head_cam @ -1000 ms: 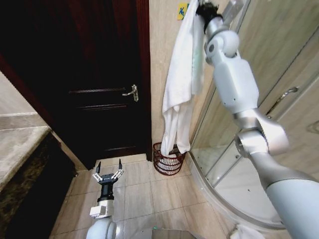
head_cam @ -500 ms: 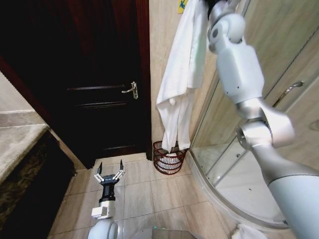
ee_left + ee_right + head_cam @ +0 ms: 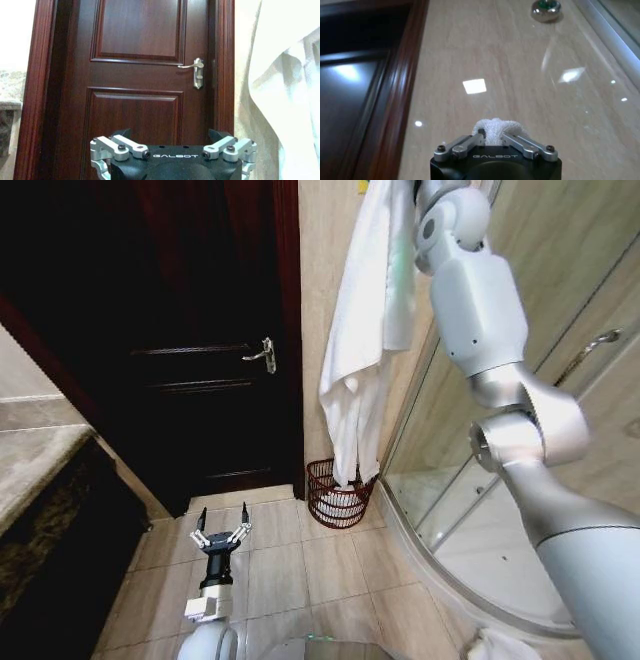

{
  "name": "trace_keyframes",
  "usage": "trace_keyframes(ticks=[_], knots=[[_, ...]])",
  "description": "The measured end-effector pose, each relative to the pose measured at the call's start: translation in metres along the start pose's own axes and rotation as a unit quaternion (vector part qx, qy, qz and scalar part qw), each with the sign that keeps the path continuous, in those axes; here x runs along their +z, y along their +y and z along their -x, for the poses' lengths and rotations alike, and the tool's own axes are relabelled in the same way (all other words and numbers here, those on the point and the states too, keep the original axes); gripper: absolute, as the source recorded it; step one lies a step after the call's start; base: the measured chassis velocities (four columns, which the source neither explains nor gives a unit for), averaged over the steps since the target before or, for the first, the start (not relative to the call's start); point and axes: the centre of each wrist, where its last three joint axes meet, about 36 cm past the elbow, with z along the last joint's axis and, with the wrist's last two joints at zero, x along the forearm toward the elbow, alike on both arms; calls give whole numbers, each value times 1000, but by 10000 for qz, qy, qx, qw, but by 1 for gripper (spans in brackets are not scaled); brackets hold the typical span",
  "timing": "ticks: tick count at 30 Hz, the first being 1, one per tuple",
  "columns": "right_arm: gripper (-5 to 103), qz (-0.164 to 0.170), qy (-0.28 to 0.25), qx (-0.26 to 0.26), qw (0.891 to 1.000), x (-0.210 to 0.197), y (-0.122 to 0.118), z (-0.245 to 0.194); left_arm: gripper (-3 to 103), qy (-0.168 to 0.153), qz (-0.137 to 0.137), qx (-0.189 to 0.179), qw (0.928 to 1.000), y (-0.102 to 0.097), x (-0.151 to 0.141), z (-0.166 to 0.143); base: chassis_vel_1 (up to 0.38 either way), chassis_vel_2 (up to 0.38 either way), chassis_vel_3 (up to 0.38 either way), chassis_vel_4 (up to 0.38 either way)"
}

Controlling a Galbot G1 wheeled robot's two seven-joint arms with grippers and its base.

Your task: Discard the used towel into the hamper.

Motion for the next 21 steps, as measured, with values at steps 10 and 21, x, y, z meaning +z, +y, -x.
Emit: trace_keyframes(ticks=[10, 21], knots=[[2, -223, 193, 78, 9995, 28, -27, -23, 100, -17, -1, -21, 10000, 2, 2, -6, 0, 0, 0, 0], [2, -288, 584, 103, 9978, 76, -58, -85, 100, -30, 8, -7, 10000, 2, 1, -8, 0, 0, 0, 0]])
